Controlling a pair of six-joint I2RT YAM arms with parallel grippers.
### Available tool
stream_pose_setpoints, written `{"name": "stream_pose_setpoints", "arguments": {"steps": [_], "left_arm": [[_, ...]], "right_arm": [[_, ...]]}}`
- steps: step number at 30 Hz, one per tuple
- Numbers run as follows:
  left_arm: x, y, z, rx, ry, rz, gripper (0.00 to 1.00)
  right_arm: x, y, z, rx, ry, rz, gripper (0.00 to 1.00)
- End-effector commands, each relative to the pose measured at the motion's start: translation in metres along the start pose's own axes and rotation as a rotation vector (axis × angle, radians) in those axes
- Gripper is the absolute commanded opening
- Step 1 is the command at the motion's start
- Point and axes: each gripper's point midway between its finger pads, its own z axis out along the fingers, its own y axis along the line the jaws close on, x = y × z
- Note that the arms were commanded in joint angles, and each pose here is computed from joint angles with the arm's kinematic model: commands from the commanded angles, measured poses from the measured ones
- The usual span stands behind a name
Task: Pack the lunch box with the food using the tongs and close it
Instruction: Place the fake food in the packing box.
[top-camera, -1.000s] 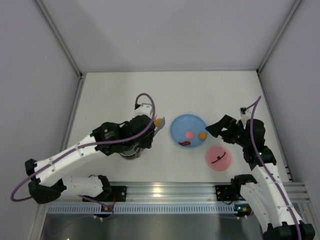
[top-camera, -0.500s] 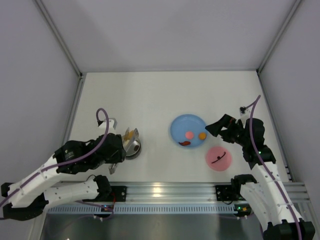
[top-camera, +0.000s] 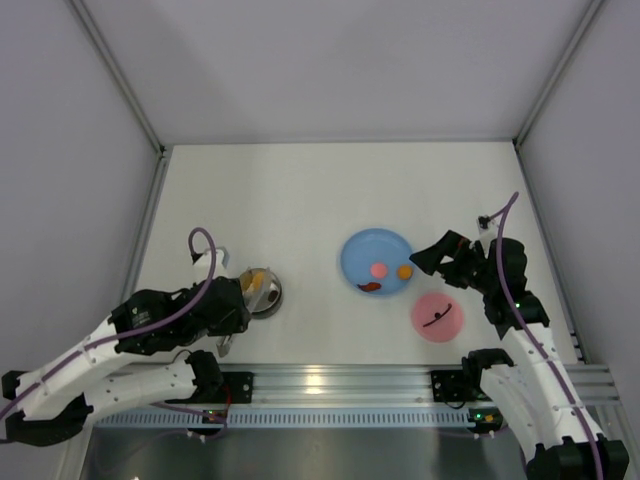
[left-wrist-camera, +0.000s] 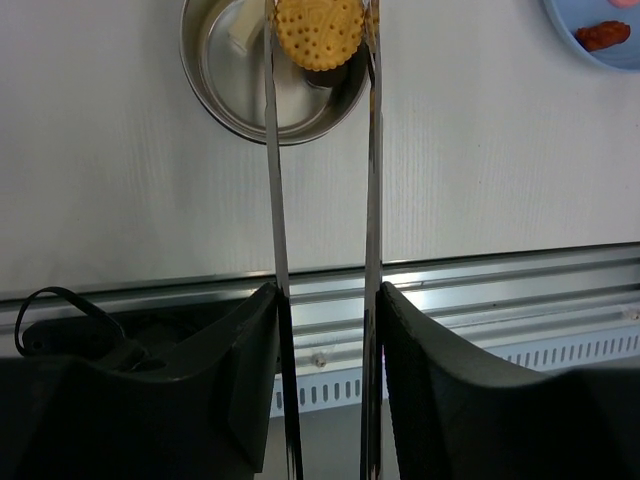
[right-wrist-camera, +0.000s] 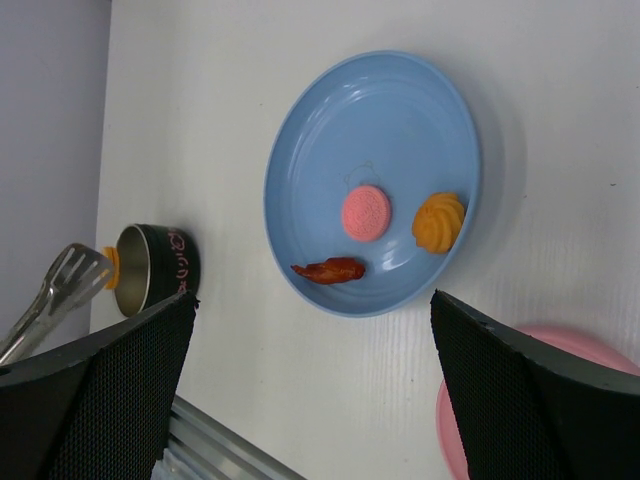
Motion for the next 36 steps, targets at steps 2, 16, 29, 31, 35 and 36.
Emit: {"name": "stream_pose_setpoints", "arguments": {"steps": [2, 16, 29, 31, 35, 36], "left_arm": [[0.02, 0.037, -0.002, -0.129, 0.065, 0.042, 0.48], [-0.002, 0.013, -0.005, -0.072, 0.014, 0.056, 0.55], [-0.067, -0.133, 0.02, 0.138, -0.046, 0.238, 0.56], [-0.06, -0.153, 0.035, 0.165, -0.004, 0.279, 0.55], [-0.057, -0.189, 0.061, 0.217, 0.016, 0.318, 0.55], [-0.058, -0.195, 0.064, 0.227, 0.017, 0.322, 0.55]], "right_arm": [[-0.015, 0.008, 0.001, -0.039, -0.057, -0.026, 0.99], [-0.014, 0.008, 0.001, -0.041, -0.054, -0.025, 0.99], [-0.014, 0.008, -0.003, -0.022, -0.049, -0.032, 0.99], [-0.015, 0.008, -0.005, -0.019, -0.05, -0.038, 1.0], [-0.015, 0.009, -0.008, -0.012, -0.054, -0.042, 0.99], [-0.015, 0.009, -0.009, -0.013, -0.055, -0.042, 0.99]]}}
